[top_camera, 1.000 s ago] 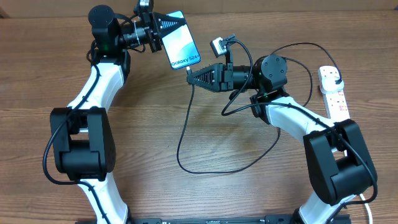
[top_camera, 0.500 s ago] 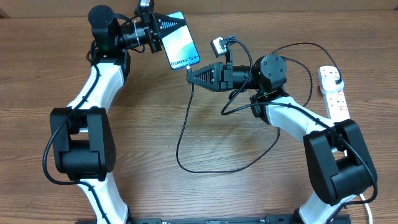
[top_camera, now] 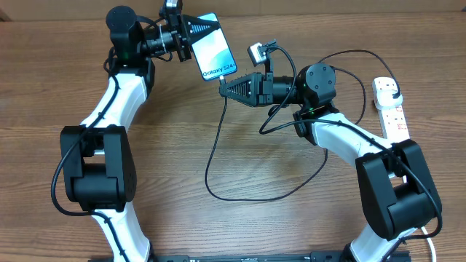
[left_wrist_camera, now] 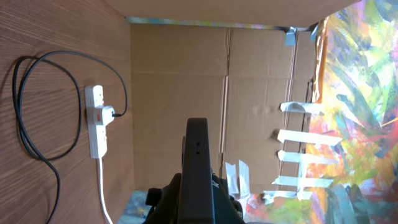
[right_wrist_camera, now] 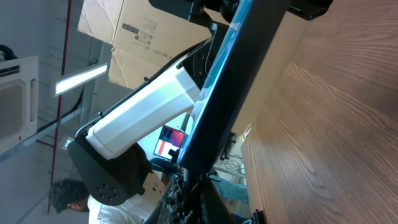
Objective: Plug charger to phone and switch on socket
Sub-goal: 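Push the connector into the phone's bottom port held by the left gripper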
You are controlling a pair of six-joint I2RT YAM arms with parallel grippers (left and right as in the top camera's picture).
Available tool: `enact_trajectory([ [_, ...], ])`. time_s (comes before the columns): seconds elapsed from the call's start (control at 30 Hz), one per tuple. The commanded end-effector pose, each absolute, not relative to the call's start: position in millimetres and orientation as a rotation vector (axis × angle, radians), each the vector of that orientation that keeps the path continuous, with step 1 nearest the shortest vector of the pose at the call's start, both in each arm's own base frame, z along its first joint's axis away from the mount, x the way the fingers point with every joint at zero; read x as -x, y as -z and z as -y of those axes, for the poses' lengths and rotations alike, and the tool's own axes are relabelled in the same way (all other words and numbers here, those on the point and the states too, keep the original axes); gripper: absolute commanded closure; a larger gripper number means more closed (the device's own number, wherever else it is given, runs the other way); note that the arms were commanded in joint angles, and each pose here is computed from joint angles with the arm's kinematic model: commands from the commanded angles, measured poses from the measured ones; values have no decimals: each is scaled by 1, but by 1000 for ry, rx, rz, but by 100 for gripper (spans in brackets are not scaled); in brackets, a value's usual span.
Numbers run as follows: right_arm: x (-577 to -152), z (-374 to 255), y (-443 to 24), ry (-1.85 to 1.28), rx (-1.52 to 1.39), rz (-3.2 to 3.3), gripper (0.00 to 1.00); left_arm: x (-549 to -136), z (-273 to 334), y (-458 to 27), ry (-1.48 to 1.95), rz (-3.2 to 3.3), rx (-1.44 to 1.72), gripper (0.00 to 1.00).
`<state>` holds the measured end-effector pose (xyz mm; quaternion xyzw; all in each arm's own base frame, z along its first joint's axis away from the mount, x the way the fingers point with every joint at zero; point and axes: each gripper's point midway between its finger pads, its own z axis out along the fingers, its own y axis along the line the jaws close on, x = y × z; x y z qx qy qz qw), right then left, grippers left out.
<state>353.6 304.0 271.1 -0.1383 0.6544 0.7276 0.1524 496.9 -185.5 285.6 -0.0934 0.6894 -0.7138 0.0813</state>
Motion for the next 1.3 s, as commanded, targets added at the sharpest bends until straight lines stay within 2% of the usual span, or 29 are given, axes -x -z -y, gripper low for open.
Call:
enact_trajectory([
  [0.0,-356,-304,-270,-2082,379,-1875,96,-491,194,-302,2128,-2038,217,96],
  [0.73,-357,-304,-262,-2098,336,-1931,96,-465,198,-303,2111,-2066,-92,96],
  [1.27,-369,-304,-265,-2068,255,-1899,96,-461,200,-302,2097,-2057,-151,96],
])
